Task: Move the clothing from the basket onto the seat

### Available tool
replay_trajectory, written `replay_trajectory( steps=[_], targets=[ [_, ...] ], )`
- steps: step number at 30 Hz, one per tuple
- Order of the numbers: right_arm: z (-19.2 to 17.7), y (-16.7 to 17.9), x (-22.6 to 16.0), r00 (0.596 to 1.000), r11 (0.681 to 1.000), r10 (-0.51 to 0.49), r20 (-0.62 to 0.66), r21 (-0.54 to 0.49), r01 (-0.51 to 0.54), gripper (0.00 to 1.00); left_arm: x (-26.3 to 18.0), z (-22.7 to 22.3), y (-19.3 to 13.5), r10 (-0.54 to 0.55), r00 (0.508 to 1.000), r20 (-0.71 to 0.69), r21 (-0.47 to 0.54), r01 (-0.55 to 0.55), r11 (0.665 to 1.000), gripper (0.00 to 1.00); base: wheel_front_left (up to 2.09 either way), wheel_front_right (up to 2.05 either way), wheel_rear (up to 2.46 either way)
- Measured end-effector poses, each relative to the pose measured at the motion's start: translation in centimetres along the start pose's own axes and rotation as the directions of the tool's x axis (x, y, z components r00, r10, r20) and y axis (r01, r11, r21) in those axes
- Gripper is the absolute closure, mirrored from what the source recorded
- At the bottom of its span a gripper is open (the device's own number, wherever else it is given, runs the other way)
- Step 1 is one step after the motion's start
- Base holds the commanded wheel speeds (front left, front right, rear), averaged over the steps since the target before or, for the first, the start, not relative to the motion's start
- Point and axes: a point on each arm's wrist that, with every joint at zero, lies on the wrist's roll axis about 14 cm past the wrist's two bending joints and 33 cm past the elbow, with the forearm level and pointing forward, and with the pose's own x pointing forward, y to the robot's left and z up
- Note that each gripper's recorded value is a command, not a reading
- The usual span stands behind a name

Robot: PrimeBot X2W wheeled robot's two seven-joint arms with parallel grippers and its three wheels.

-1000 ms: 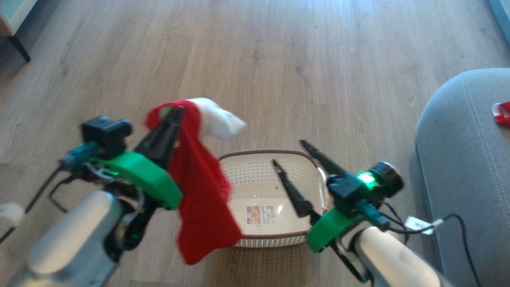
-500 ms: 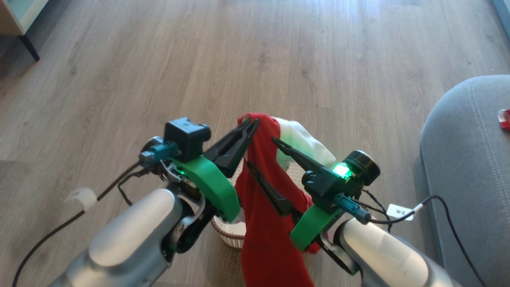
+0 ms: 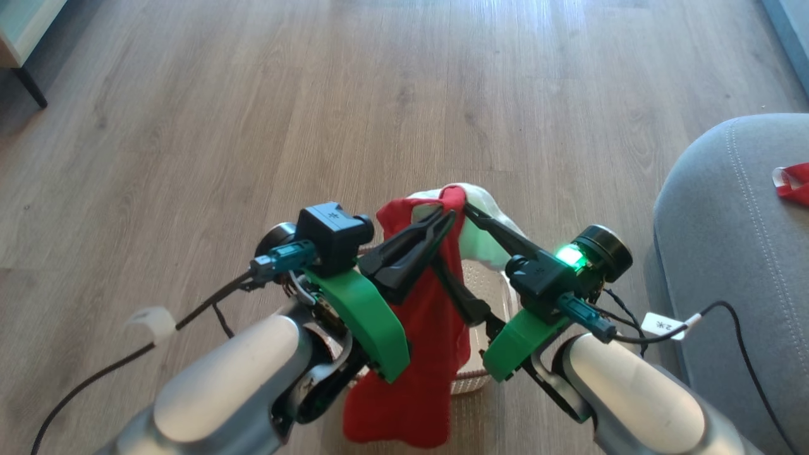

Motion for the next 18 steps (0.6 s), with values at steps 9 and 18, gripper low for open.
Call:
replay_trajectory(
  steps=[9,18],
  targets=[
    [-0.2,-0.6,-0.1,1.0,1.0,-0.016,-0.015,0.003,0.016,1.0,0.1,-0.1,-1.2,-0.038,0.999,-0.013,-0.011,0.038,0.999,1.0,0.0,0.0,0.0],
    [-1.0,-1.3,-0.6,0.998,0.999,-0.041,-0.046,0.029,0.043,1.0,0.2,-0.9,-0.7,-0.021,0.999,-0.035,-0.021,0.021,1.0,0.69,0.0,0.0,0.0]
  ],
)
